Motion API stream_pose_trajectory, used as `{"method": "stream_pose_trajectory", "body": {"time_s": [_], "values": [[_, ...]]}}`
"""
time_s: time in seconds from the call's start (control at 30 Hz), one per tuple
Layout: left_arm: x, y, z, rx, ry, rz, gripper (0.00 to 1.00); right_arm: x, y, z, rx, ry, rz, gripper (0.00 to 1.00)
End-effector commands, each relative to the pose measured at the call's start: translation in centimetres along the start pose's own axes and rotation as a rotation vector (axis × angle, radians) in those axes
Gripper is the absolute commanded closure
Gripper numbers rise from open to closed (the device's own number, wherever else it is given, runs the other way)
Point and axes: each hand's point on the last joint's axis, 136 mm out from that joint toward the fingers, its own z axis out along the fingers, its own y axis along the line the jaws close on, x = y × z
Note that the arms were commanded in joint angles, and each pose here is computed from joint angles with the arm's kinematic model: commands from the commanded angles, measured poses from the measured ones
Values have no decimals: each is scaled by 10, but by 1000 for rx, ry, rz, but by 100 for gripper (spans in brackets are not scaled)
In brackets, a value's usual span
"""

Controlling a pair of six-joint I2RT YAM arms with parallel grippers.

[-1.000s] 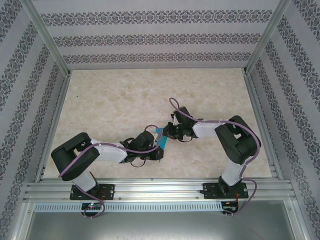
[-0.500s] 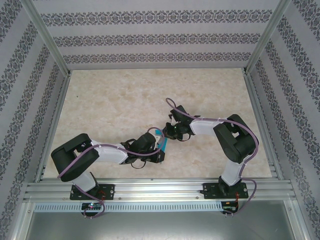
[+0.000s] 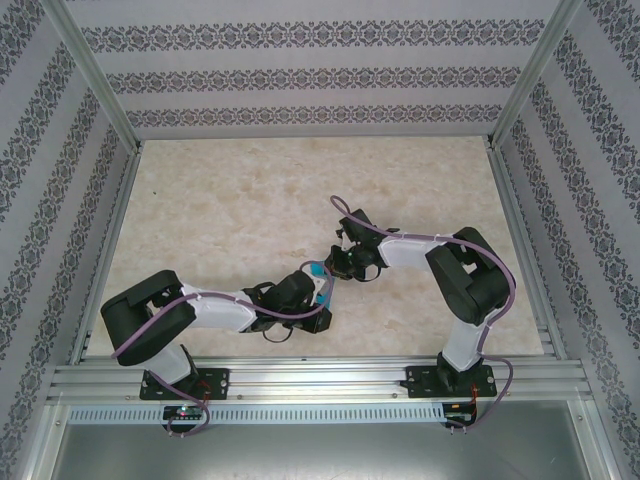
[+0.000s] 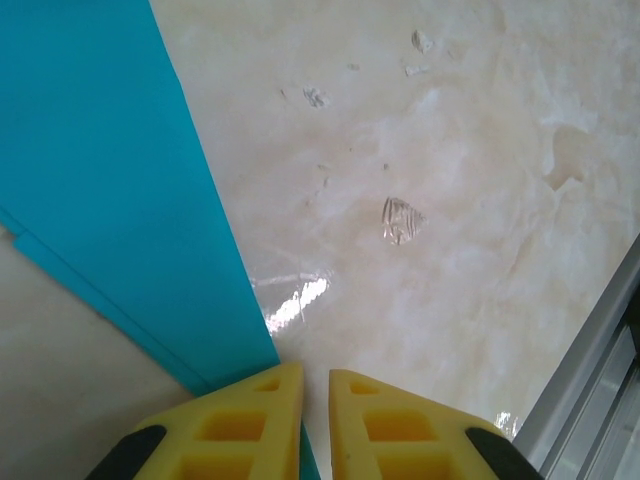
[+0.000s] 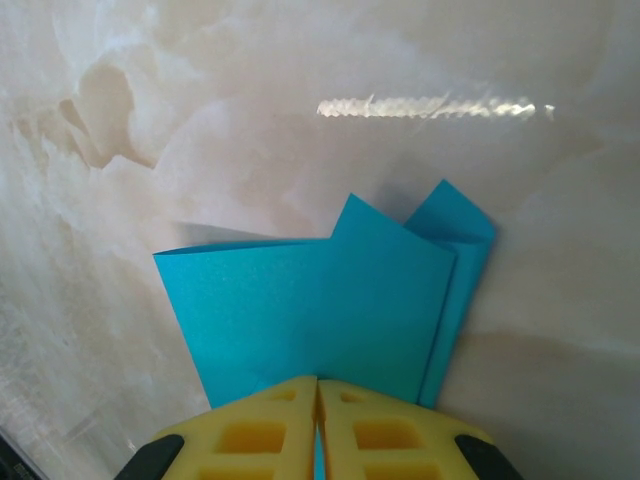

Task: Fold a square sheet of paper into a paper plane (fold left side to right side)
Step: Fold the wing for the fifth time at the center of the table.

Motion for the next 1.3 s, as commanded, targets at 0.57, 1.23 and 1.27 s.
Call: {"method": "stream_pose_trajectory", "body": {"time_s": [0.57,1.23,1.27], "values": [[44,-14,-38,24,135,-11,84,-22,-31,6,103,-70,7,89],[-58,-24,-19,137,-20,-15,82,-19,-29,5,100,-63,5,89],[-57,-21,-15,125,-10,-17,82,-19,-30,5,100,-63,4,89]]}}
